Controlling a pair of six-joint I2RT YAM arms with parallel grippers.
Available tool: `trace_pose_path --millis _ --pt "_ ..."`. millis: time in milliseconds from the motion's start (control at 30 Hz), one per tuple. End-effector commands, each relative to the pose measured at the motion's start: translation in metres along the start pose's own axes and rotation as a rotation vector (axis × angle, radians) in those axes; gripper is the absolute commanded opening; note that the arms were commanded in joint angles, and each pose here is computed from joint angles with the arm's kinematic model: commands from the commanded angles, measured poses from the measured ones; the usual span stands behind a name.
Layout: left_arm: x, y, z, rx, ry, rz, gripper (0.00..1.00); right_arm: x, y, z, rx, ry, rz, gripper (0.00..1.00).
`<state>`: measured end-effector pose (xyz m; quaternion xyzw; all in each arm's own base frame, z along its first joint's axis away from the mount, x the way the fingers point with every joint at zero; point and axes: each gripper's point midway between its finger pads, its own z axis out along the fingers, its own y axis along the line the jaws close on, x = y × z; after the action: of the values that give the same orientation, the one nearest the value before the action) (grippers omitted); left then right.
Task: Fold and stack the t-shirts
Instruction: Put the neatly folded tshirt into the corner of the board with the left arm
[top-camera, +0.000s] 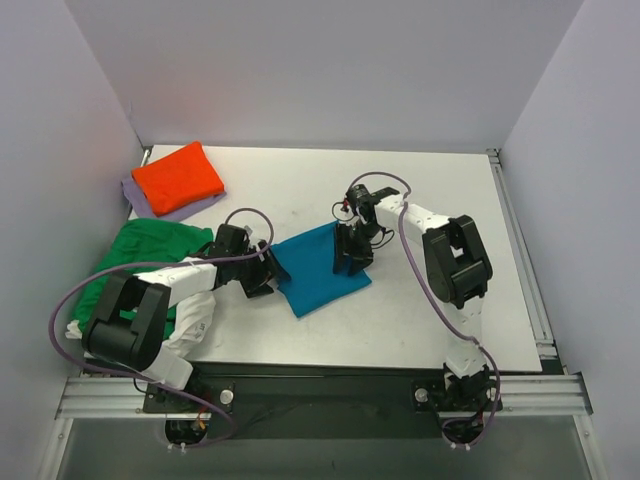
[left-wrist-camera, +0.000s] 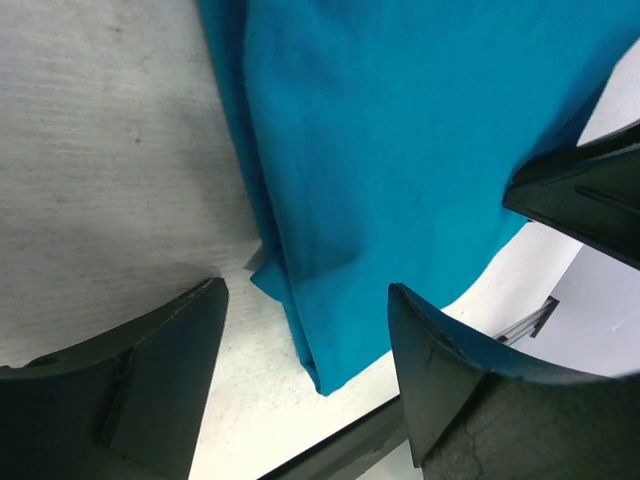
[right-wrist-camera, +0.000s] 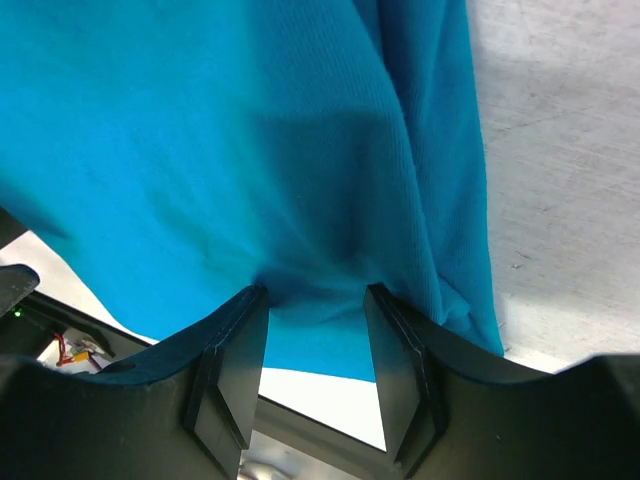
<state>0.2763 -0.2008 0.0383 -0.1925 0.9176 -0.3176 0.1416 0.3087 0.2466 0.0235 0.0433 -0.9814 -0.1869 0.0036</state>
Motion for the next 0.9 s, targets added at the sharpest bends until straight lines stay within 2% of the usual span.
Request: trace_pose_path --millis 0,300,600,867 --pt "0.0 0.005 0.005 -0.045 -0.012 -0.005 0.76 0.006 -0.014 0.0 0.057 0.017 0.034 0.44" --pt "0.001 0.016 0.014 -0.082 -0.02 -0.005 0.79 0.014 -0.022 0.007 0.081 0.048 0.056 0.43" --pt "0.01 0.045 0.029 -0.224 -0.009 -0.027 0.79 0.012 -0.013 0.003 0.058 0.039 0.066 0.43" --pt "0.016 0.041 0.049 -0.264 0.018 0.012 0.7 0.021 -0.007 0.01 0.046 0.071 0.055 0.43"
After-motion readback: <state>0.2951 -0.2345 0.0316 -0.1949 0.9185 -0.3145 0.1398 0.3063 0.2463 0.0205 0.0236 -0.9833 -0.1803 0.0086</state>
